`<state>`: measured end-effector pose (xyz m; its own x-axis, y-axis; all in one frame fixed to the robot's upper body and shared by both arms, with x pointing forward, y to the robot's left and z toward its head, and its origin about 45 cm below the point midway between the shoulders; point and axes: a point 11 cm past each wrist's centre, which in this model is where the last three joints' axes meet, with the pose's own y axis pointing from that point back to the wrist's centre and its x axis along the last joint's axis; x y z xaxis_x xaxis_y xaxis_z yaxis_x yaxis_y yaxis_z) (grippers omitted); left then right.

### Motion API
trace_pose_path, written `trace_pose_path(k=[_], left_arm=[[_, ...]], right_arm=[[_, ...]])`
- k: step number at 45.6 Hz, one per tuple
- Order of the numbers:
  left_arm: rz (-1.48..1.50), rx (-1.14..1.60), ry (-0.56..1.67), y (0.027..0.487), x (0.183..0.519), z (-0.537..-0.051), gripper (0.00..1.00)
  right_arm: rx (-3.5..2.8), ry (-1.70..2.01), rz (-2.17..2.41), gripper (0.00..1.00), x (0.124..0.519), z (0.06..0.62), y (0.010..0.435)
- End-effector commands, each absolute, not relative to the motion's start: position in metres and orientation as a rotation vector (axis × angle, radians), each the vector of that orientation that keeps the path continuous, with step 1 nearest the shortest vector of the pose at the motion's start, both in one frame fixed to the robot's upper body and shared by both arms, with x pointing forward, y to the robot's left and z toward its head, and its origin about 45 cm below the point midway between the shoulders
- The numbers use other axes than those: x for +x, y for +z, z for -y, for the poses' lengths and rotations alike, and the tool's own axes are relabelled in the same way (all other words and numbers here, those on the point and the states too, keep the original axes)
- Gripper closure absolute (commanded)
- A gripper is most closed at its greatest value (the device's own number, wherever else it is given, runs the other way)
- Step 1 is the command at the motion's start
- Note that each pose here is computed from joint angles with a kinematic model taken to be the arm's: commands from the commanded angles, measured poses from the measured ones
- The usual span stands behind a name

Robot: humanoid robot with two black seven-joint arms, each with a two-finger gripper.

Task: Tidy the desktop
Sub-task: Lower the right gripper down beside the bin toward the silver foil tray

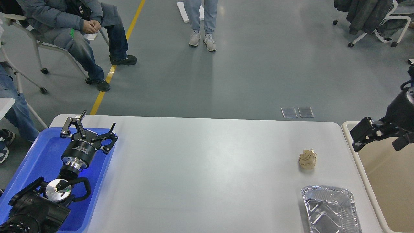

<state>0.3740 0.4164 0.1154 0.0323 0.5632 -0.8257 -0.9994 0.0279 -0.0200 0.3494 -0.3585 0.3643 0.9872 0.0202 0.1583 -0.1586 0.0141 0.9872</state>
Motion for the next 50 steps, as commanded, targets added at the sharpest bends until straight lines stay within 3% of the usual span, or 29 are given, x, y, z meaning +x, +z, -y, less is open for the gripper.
trace_pose_path(k=[1,17,32,50], left_arm=[[-0.751,-0.757,1.4,0.115,0.374,-0.416,0.0],[-0.751,-0.758,1.4,0.115,0.374,-0.416,0.0],[-0.751,-0.757,1.4,0.115,0.374,-0.416,0.0],[-0.75,-0.759,1.401,0.115,0.374,-0.417,0.0]], right_arm=[[1.562,0.132,0.128,0.0,0.347,0.365,0.364],[1.547,0.099,0.157,0.0,0.316,0.429,0.345],[1.547,0.003,0.181,0.0,0.27,0.476,0.298],[1.647,-0.02,0.2,0.0,0.256,0.467,0.228]])
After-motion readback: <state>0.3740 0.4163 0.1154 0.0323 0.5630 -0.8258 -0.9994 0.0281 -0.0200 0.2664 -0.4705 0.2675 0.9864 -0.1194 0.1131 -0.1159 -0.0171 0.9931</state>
